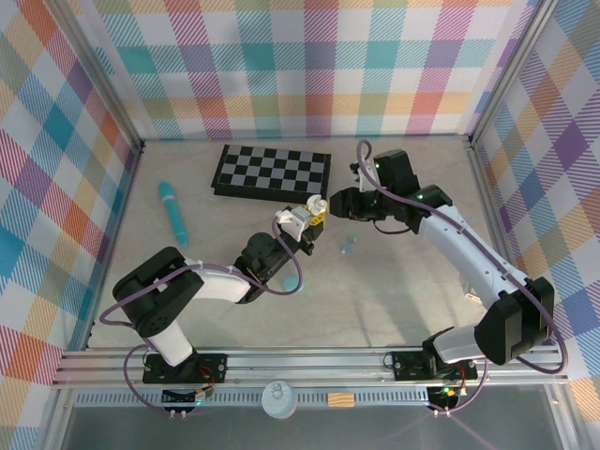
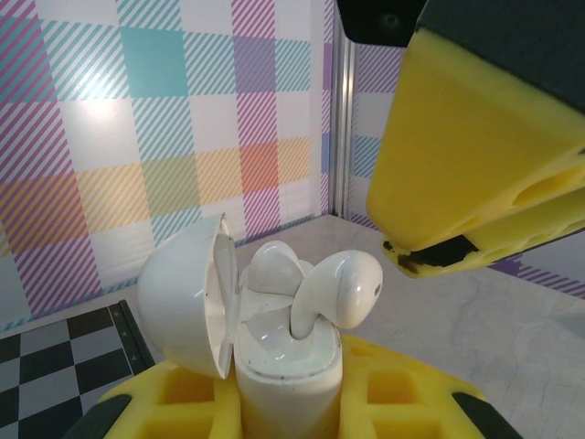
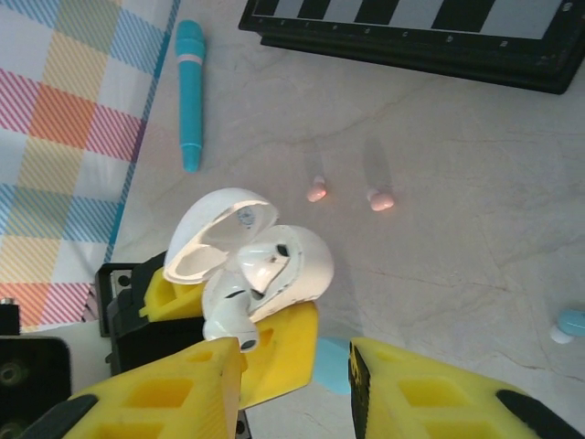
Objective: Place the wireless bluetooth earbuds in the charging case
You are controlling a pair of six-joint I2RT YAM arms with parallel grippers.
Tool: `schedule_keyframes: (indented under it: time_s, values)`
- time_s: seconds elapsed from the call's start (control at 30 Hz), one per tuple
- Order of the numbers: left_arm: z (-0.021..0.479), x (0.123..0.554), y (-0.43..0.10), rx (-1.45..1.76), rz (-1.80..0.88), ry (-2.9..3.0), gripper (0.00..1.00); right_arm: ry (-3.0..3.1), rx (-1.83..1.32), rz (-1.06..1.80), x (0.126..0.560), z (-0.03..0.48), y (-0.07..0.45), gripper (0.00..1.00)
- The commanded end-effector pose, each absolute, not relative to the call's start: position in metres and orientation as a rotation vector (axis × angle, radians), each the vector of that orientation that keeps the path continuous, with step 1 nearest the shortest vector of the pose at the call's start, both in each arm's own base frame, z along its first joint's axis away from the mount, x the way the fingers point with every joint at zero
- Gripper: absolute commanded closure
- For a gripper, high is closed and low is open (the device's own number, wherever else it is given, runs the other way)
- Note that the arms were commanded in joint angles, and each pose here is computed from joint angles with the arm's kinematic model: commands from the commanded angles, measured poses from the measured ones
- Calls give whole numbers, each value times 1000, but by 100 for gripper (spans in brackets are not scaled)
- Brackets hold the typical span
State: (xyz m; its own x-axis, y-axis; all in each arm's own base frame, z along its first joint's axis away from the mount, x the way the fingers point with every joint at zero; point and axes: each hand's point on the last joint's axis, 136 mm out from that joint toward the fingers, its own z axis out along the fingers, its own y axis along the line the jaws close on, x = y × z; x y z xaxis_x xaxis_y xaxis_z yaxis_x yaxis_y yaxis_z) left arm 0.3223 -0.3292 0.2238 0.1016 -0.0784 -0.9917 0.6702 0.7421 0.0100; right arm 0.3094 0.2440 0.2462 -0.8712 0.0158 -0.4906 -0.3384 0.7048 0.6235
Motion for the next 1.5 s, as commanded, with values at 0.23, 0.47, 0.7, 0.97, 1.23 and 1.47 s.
schedule_keyframes:
  time_s: [0.23, 0.47, 0.7, 0.97, 1.23, 1.47]
  values:
    - [256, 312, -329, 500, -654, 1277, 100, 2460, -298, 1064, 320, 251, 254, 64]
    - [258, 311, -329, 498, -658, 1275, 100, 2487, -323, 1107, 307, 241, 257, 65]
    - [256, 312, -326, 489, -656, 1284, 100, 2484, -375, 1140, 298, 241, 272, 64]
    - [256, 311, -330, 496, -672, 1281, 100, 2491, -393, 1141, 294, 239, 279, 64]
    - [255, 306, -326, 535, -664, 1266, 100, 2369, -418, 1110, 289, 267, 267, 64]
    - [251, 282, -332, 755, -719, 1186, 100, 2330, -342, 1102, 299, 283, 262, 39]
